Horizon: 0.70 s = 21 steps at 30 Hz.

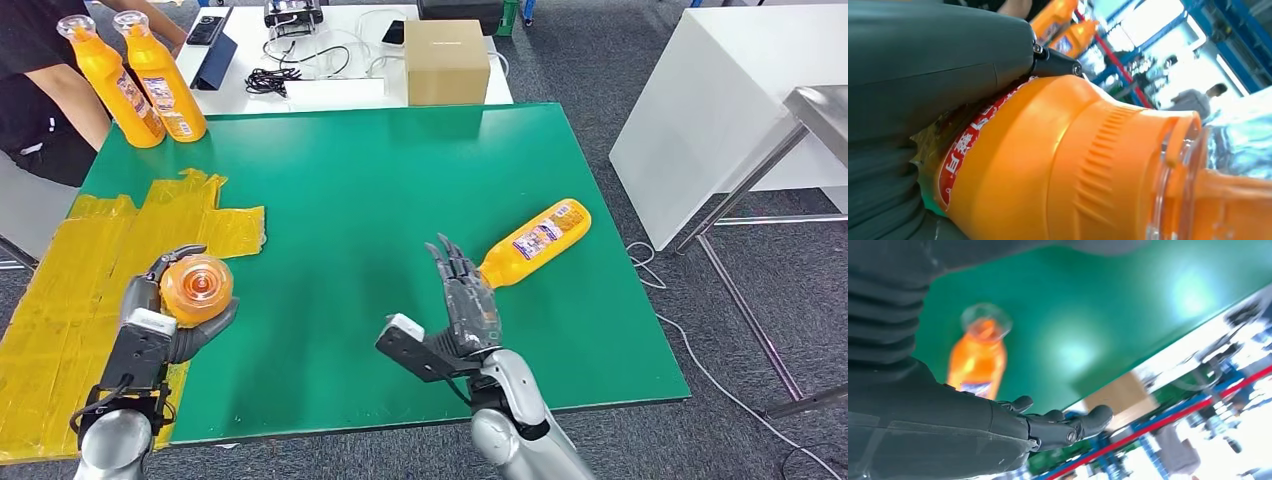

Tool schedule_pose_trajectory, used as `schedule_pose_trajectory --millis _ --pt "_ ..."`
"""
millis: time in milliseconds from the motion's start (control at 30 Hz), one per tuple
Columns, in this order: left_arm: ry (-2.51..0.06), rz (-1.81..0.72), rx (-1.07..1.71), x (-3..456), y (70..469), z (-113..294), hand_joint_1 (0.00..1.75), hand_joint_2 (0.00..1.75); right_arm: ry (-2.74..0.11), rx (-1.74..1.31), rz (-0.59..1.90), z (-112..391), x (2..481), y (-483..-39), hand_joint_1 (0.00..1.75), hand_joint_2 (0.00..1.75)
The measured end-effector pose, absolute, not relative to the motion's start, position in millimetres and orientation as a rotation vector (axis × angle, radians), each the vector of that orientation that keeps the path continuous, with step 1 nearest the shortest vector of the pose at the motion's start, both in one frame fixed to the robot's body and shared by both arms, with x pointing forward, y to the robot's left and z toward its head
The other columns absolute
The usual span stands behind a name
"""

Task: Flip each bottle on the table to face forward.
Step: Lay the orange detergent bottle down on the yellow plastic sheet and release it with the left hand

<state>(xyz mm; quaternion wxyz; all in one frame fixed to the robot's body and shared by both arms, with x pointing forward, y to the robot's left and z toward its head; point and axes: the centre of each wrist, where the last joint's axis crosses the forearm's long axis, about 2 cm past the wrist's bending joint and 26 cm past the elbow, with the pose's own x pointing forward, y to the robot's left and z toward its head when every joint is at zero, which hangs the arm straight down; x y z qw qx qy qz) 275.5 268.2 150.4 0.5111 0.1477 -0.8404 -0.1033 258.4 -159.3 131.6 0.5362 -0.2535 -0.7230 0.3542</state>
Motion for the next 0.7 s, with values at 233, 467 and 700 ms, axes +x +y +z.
schedule_pose_trajectory --millis 233,467,700 --pt "-2.019 -0.482 0.809 283 270 156 1.75 1.75 -1.705 -0.637 0.801 138 259 -178 0.0 0.0" --pt "-1.842 -0.779 0.998 292 268 137 1.75 1.75 -1.699 -0.632 0.8 143 262 -182 0.0 0.0" --pt "-1.599 -1.006 0.951 292 269 95 1.75 1.75 -1.701 -0.677 0.801 151 265 -195 0.0 0.0"
